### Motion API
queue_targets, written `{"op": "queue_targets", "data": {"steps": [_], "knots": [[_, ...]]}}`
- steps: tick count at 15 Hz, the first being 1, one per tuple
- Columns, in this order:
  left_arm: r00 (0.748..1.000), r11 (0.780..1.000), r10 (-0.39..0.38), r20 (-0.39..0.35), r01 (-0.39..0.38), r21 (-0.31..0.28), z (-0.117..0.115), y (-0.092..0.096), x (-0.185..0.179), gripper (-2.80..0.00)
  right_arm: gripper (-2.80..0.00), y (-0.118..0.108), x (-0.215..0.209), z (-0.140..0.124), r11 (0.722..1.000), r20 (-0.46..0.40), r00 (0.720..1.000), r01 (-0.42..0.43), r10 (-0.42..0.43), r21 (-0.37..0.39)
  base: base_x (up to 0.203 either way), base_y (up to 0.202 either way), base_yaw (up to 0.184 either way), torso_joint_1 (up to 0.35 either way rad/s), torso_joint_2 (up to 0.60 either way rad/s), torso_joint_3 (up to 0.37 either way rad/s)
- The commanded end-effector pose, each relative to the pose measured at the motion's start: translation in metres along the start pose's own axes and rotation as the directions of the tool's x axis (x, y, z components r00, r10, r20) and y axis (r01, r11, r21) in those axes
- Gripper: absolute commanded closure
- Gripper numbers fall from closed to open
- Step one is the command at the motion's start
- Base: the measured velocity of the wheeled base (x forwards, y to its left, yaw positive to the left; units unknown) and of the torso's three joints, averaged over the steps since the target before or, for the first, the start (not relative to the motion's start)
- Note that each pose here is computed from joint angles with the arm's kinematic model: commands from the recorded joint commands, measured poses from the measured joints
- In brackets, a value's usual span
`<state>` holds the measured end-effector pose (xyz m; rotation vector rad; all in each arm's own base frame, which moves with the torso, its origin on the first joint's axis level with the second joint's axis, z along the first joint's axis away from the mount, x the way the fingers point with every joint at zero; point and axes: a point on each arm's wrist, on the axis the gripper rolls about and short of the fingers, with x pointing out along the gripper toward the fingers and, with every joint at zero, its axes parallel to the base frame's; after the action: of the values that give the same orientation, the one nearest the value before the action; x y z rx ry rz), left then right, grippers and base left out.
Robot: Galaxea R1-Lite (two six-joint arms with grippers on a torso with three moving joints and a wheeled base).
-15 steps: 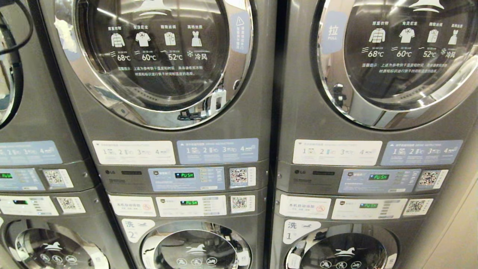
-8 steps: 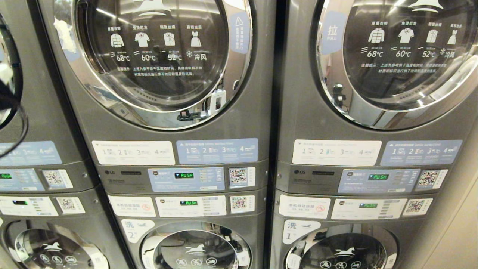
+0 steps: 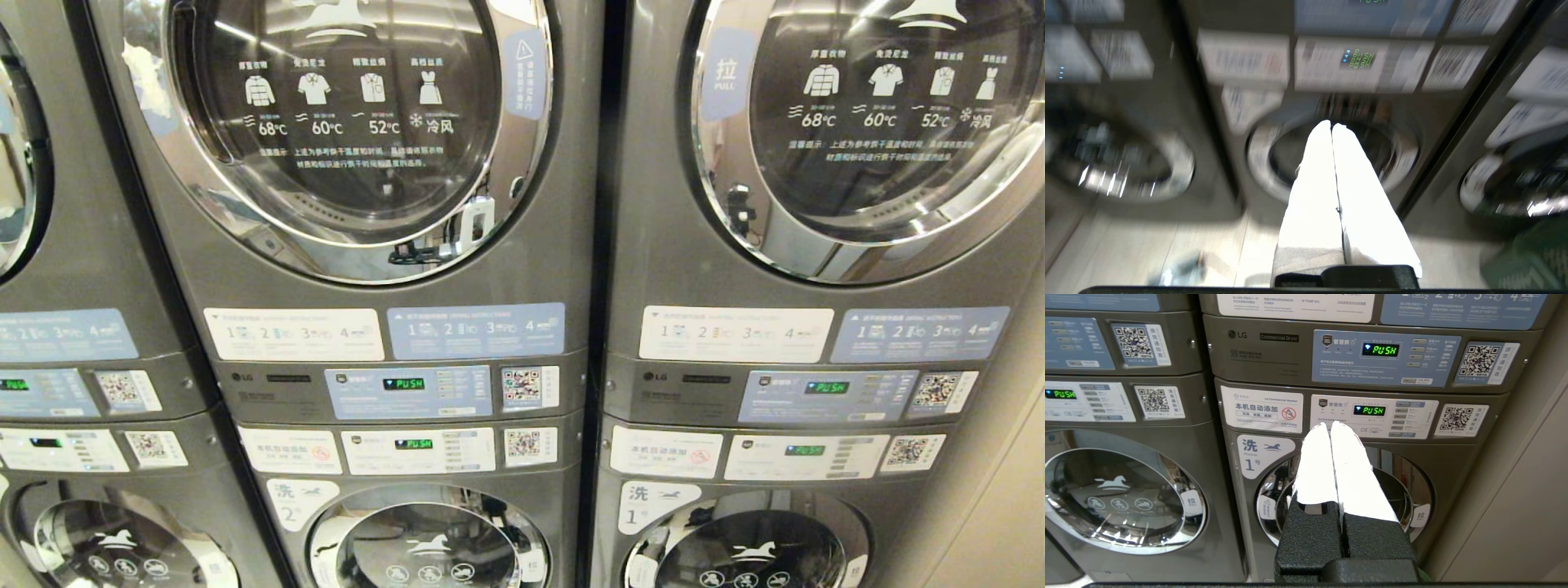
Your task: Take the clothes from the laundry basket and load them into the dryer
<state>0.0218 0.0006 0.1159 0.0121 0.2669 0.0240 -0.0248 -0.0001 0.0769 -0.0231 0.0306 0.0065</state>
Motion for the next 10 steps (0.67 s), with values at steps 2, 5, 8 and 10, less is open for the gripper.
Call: {"op": "queue_targets", "data": {"steps": [2, 5, 8, 10], "knots": [[0.984, 0.995, 0.099, -0.148, -0.101, -0.004, -0.0424, -0.0026, -0.0175, 0.00, 0.00, 0.0000, -0.0002, 0.0002, 1.000, 0.000, 1.000, -0.002, 0.002, -0.003, 0.000, 0.000, 0.000, 0.000, 0.00, 0.000], [0.995, 0.998, 0.063, -0.082, -0.062, 0.022, -0.0410, -0.0018, -0.0158, 0.00, 0.00, 0.0002, 0.0000, -0.0001, 1.000, -0.001, 1.000, -0.008, 0.008, -0.011, 0.000, 0.000, 0.000, 0.000, 0.00, 0.000], [0.993, 0.990, -0.107, -0.059, 0.111, 0.082, -0.0416, -0.0010, -0.0177, 0.00, 0.00, 0.0001, 0.0000, -0.0002, 1.000, 0.003, 1.000, -0.006, 0.006, -0.011, 0.000, 0.000, 0.000, 0.000, 0.00, 0.000], [0.995, 0.991, -0.097, 0.010, 0.096, 0.096, -0.0443, -0.0008, -0.0229, 0.00, 0.00, 0.0000, 0.0002, -0.0006, 1.000, 0.000, 1.000, -0.002, 0.002, -0.010, 0.000, 0.000, 0.000, 0.000, 0.00, 0.000]]}}
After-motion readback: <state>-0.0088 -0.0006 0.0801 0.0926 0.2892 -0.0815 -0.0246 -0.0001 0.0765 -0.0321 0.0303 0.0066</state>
